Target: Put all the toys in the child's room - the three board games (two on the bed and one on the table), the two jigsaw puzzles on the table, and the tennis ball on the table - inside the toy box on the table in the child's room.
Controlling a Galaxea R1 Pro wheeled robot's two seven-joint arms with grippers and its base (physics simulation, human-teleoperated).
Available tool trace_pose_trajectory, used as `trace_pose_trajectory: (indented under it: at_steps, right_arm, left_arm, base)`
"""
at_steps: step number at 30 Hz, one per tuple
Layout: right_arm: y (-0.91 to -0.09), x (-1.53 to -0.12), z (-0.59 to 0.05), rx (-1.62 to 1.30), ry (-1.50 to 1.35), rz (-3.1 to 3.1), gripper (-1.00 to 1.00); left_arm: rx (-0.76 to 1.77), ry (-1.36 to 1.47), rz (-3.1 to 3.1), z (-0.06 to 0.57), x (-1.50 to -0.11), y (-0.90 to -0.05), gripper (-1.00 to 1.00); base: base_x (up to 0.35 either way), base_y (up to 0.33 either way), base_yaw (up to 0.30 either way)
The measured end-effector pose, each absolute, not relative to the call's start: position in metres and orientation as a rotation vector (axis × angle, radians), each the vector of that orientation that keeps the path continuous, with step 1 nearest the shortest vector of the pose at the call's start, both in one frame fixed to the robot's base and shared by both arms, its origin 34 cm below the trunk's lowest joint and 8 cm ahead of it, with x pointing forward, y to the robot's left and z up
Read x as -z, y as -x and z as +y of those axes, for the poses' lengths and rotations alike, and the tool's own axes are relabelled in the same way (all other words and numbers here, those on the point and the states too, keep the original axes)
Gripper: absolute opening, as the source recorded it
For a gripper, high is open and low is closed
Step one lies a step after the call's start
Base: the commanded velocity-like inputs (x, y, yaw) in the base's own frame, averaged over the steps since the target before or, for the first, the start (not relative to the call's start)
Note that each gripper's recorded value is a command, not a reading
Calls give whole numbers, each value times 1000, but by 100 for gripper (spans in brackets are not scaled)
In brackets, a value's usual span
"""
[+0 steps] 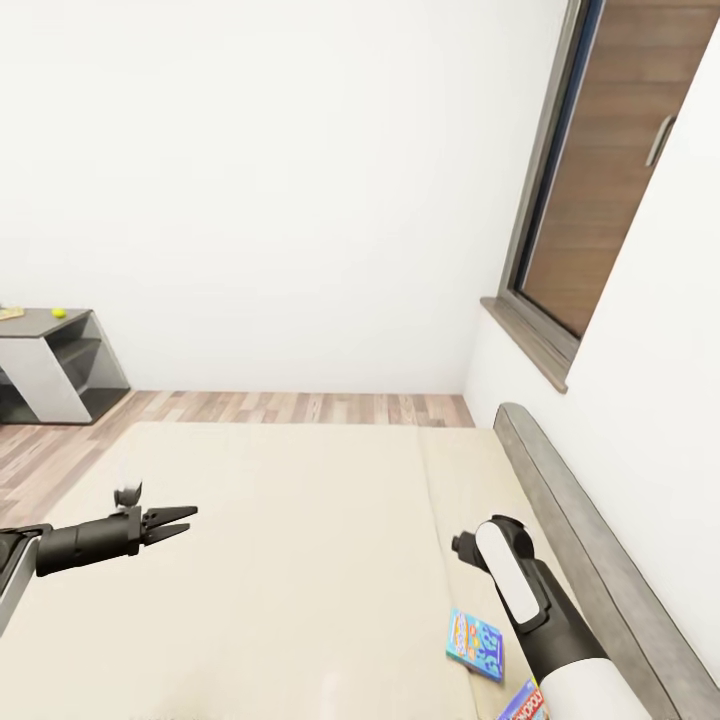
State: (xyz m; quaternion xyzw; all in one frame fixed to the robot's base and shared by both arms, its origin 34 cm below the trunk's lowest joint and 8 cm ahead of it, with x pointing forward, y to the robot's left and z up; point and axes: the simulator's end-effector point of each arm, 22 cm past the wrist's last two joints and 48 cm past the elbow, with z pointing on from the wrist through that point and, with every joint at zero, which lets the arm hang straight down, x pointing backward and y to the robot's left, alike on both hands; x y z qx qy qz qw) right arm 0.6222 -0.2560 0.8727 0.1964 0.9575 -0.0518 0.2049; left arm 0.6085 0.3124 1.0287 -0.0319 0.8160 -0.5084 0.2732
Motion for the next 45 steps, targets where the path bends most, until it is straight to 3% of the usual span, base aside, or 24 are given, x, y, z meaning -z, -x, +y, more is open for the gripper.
trace_pose_trajectory:
  at_steps: [45]
  right_arm:
    - [-611,-836,-258,175,-562,2736,100]
  left_arm:
    - [1409,129,2239,306,-995,-609,100]
  base:
    - [0,0,-41]
